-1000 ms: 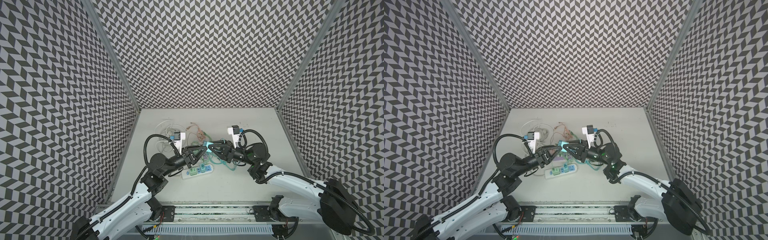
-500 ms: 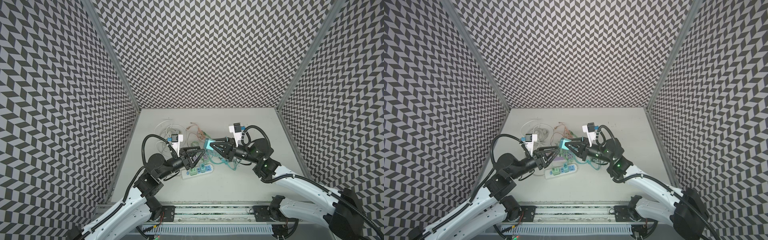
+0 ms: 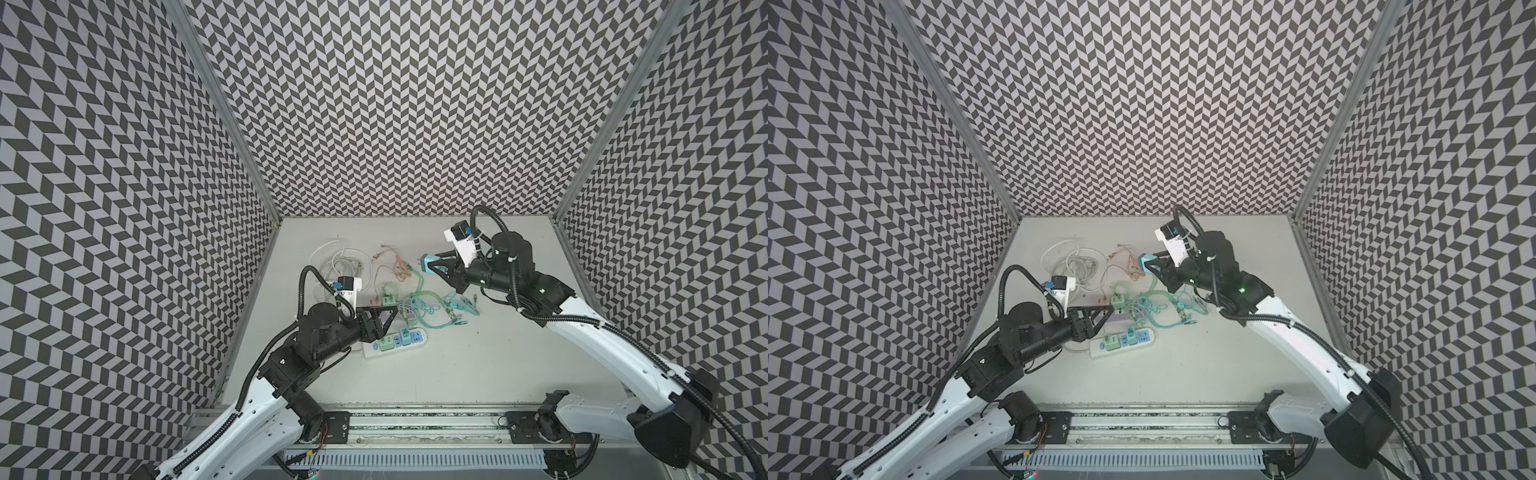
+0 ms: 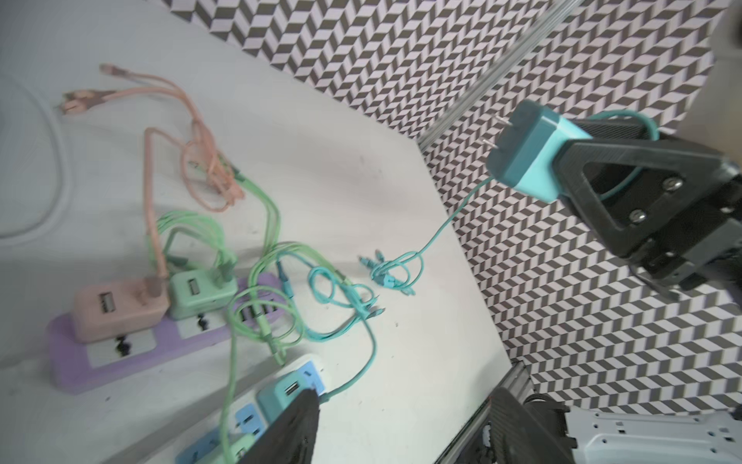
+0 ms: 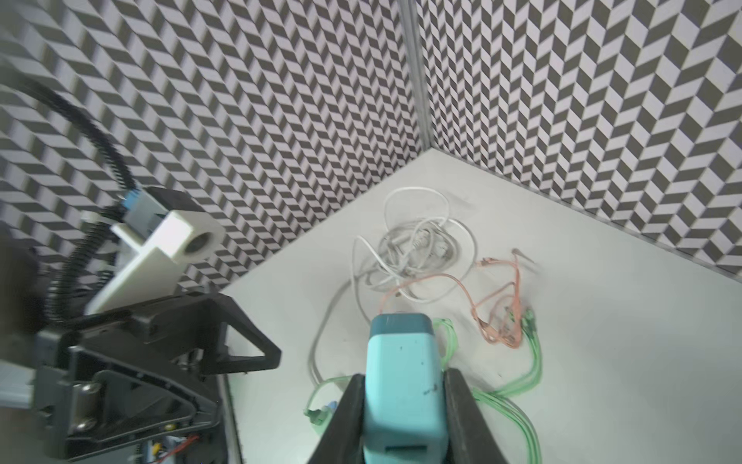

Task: Insert the plug
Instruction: 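Carry the teal charger with the right gripper toward the white strip while the left lowers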

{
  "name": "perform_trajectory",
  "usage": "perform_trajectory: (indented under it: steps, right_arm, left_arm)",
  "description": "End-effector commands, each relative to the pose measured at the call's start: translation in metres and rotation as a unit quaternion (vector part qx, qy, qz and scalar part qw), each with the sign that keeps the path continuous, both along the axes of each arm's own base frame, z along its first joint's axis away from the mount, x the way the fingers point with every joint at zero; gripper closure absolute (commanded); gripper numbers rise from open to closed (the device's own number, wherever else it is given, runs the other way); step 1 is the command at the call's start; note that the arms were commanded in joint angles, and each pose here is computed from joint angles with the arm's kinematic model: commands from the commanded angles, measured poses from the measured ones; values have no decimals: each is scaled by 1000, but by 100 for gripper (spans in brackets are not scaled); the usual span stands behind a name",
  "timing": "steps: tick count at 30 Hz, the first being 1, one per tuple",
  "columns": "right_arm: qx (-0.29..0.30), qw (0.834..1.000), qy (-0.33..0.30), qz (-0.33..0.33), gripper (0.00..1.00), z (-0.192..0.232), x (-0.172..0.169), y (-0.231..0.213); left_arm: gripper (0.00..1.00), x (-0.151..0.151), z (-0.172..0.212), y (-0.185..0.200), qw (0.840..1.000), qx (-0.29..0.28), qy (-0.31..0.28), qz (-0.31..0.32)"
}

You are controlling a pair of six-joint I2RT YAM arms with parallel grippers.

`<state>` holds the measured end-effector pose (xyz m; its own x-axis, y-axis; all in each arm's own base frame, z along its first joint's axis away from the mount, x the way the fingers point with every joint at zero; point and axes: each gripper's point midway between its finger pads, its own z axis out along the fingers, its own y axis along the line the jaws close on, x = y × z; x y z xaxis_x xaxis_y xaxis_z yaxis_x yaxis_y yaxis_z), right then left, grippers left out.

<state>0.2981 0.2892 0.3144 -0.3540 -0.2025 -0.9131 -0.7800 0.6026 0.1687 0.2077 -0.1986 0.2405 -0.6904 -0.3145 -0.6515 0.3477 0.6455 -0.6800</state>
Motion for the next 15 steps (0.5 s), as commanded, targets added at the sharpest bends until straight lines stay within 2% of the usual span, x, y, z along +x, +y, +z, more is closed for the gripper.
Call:
perform_trajectory:
  steps: [1,7,10,15]
  right_arm:
    - [-117,993,-11,-14,83,-30,12,-17]
    - [-213,977,-5,-23,83,-59,31,-25]
    - [-255,966,4,-27,87,-75,37,-31]
    - [-295,955,16,10,92,-97,29,-32]
  left_arm:
    - [31,2,-34,23,995,58,56,54]
    - [31,0,-60,39,990,85,85,80]
    - [34,-1,-69,46,987,91,96,90]
    - [37,-4,-90,49,983,93,121,97]
